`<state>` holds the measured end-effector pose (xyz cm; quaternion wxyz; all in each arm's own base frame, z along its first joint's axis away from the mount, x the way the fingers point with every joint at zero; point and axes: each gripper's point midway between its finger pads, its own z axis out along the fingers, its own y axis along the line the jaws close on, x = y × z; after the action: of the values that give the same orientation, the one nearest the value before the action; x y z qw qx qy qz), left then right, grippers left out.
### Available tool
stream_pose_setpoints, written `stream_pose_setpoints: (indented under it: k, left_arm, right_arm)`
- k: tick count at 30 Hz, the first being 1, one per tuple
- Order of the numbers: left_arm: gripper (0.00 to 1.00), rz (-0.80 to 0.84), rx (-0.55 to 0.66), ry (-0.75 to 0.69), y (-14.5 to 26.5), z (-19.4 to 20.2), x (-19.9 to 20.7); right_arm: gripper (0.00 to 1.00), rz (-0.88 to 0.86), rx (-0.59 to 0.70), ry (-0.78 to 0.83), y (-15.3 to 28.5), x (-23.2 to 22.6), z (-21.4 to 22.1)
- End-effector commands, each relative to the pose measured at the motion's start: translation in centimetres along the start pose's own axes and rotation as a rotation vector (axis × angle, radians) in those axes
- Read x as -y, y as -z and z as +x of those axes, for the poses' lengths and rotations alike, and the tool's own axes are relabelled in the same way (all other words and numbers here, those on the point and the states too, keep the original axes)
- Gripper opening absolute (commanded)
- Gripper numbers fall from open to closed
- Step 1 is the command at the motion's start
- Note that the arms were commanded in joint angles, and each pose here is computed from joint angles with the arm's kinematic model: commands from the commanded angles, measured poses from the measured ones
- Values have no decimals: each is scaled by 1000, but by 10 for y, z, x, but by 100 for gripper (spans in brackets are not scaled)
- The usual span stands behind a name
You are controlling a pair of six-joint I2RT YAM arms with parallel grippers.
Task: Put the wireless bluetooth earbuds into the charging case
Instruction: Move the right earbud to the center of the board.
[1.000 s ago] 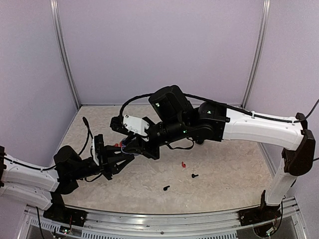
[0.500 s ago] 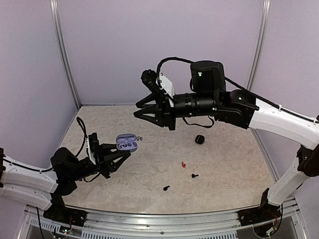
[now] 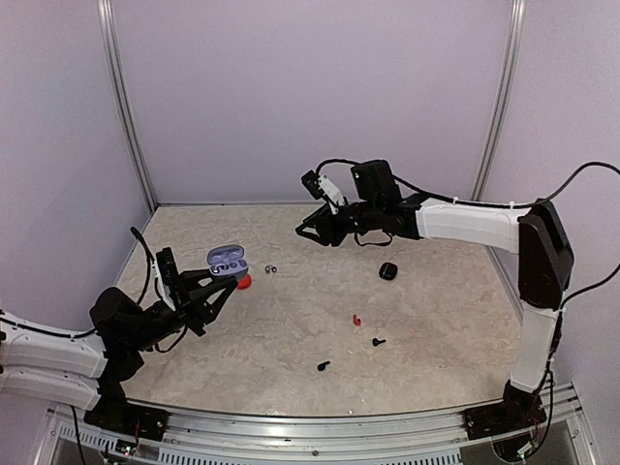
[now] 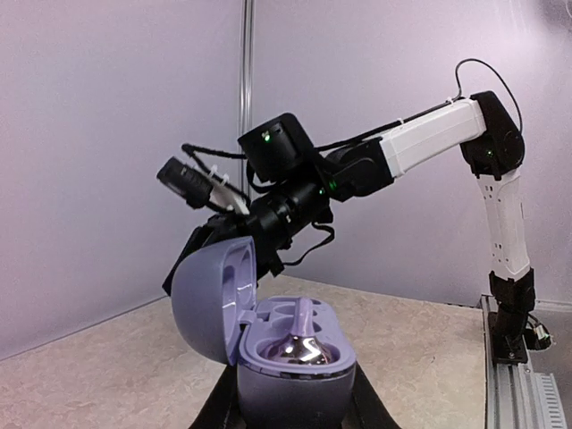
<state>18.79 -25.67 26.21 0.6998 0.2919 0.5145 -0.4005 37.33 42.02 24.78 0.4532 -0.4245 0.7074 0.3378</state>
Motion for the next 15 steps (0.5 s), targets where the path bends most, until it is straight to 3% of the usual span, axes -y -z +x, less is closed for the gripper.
stream_pose_setpoints:
  k: [1,8,15]
  left_arm:
    - [0,-36,37,15,7,-8,-8]
    - [0,-46,43,13,10,-10,-10]
    - [0,-53,43,7,11,-10,-12]
  right_arm:
    - [38,-79,-99,-63,-52,4,45]
    - [39,-77,-184,-124,-113,29,83]
    - [52,-25,-229,-199,-151,39,98]
